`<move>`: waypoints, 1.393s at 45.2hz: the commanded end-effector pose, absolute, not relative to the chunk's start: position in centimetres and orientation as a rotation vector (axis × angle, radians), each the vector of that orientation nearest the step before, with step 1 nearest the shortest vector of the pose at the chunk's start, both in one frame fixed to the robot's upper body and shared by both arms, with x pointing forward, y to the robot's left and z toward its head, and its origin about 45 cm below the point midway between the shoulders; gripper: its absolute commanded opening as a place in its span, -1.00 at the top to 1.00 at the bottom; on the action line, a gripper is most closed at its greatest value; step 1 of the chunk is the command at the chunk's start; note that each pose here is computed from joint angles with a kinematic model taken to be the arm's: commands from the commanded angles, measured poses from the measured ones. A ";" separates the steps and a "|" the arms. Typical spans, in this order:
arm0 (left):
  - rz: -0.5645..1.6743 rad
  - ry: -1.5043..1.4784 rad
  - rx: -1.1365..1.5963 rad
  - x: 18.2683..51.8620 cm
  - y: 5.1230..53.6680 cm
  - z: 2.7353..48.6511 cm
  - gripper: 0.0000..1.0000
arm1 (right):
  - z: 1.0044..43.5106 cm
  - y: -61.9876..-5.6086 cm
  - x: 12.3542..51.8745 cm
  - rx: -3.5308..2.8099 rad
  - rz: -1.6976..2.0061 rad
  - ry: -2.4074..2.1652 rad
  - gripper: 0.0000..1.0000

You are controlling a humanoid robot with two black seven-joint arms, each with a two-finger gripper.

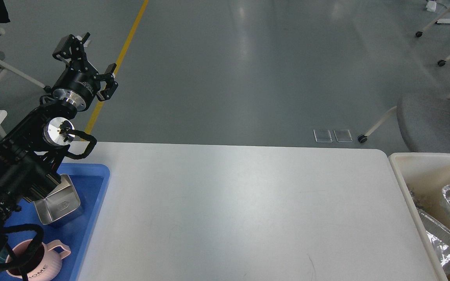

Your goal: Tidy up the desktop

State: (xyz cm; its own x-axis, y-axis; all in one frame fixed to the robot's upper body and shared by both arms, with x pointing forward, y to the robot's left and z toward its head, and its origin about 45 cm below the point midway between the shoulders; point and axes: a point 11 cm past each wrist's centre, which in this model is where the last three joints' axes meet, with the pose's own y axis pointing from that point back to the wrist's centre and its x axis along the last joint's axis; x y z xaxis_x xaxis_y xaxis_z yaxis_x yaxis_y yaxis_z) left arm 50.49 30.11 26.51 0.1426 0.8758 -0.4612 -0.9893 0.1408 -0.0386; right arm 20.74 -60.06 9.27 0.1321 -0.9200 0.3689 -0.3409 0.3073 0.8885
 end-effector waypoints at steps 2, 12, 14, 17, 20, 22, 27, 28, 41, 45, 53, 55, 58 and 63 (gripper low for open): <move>1.393 0.369 -0.372 50.4 30.2 26.3 -0.91 | 8.8 -60.2 19.9 1.232 -0.650 -1.422 1.00; 1.396 0.373 -0.367 50.3 30.3 25.9 -0.91 | 7.8 -60.2 19.8 1.256 -0.643 -1.472 0.00; 1.396 0.373 -0.367 50.3 30.3 25.9 -0.91 | 7.7 -60.4 19.6 1.242 -0.649 -1.480 -1.00; 1.395 0.373 -0.367 50.3 30.2 26.0 -0.92 | 7.6 -60.3 19.6 1.243 -0.661 -1.494 -1.00; 1.396 0.372 -0.367 50.3 30.3 26.0 -0.92 | 7.6 -60.3 19.7 1.245 -0.665 -1.505 -1.00; 1.394 0.369 -0.364 50.3 30.3 26.0 -0.92 | 7.7 -60.3 19.8 1.247 -0.667 -1.511 -1.00; 1.390 0.366 -0.359 50.3 30.2 26.0 -0.93 | 8.1 -60.5 20.3 1.247 -0.661 -1.539 -1.00; 1.389 0.368 -0.359 50.3 30.2 26.0 -0.93 | 8.3 -60.5 20.5 1.248 -0.659 -1.553 -1.00; 1.379 0.369 -0.376 50.4 30.0 26.4 -0.94 | 13.2 -59.3 29.4 1.314 -0.519 -1.819 -1.00; 1.376 0.368 -0.383 50.5 29.8 26.6 -0.94 | 15.4 -57.1 33.9 1.373 -0.459 -1.904 -1.00; 1.384 0.395 -0.479 50.6 29.6 27.0 -0.94 | 20.1 -51.6 41.6 1.529 -0.373 -2.027 -1.00; 1.381 0.402 -0.500 50.6 29.3 27.0 -0.94 | 21.5 -50.0 43.4 1.570 -0.374 -2.082 -1.00; 1.371 0.418 -0.513 50.6 28.7 26.9 -0.94 | 22.2 -48.3 45.1 1.607 -0.456 -2.186 -1.00; 1.338 0.453 -0.523 50.6 26.7 26.4 -0.94 | 23.0 -45.6 47.5 1.711 -0.666 -2.357 -0.98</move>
State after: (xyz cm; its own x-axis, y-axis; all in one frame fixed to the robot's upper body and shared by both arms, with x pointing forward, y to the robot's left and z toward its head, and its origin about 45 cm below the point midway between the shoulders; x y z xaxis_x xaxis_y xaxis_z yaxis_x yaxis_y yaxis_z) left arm 50.62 28.48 26.81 0.1580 0.8105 -0.5640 -0.9874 0.1233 -0.0995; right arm 44.93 -48.52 21.90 -0.2726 -0.9565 0.1037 -0.8281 0.2881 0.4808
